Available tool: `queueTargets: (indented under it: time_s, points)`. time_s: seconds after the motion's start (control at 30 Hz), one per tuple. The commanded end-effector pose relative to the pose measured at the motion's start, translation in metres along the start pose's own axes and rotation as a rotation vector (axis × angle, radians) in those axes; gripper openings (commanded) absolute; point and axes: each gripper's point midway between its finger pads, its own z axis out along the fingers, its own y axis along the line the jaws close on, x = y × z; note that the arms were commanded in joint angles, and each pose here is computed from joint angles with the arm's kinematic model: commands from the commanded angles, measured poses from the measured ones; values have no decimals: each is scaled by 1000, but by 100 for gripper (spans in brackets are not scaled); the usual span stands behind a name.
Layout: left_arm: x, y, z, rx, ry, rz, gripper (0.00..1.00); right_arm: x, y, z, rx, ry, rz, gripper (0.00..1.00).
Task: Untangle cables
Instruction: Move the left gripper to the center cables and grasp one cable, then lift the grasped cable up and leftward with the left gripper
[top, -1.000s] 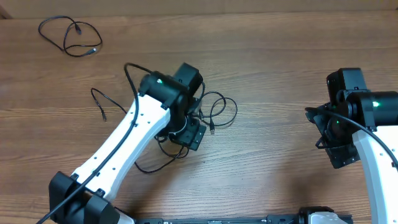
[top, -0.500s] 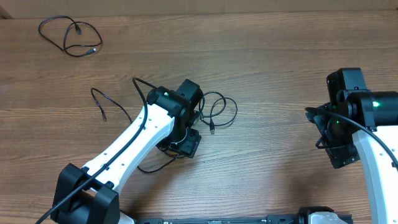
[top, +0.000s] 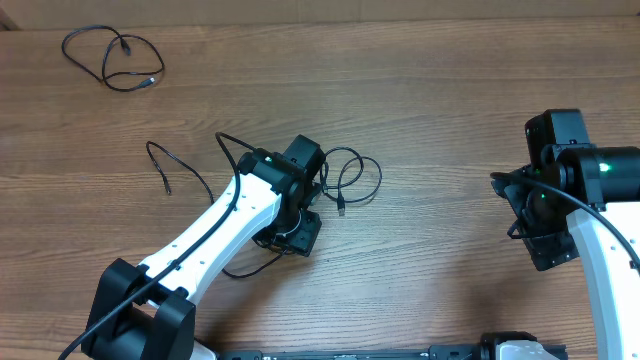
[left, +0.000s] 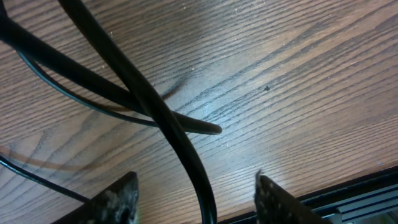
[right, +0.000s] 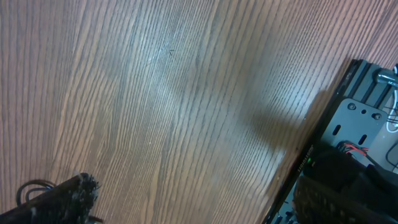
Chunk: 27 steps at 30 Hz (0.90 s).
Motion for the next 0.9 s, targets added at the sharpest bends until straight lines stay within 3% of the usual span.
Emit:
queueTargets:
  time_s: [0.0,0.1,0.23,0.6,0.87]
  points:
    - [-1,-2,-1,2,-6,-4,54,-3,2,-9,-36,-15,16,100]
    - [-2,-3,-7,2,-9,-3,47,-3,2,-9,-36,-16,16,100]
    - [-12,-8,-37,8,-43,1,4,-3,2,-9,-36,-16,16,100]
    - [-27,-23,-120,35,-163,18,4,-3,2,-9,-36,-15,16,100]
    - [-49,-46,-219,148,-451,-14,4,-3,2,-9,-36,-16,16,100]
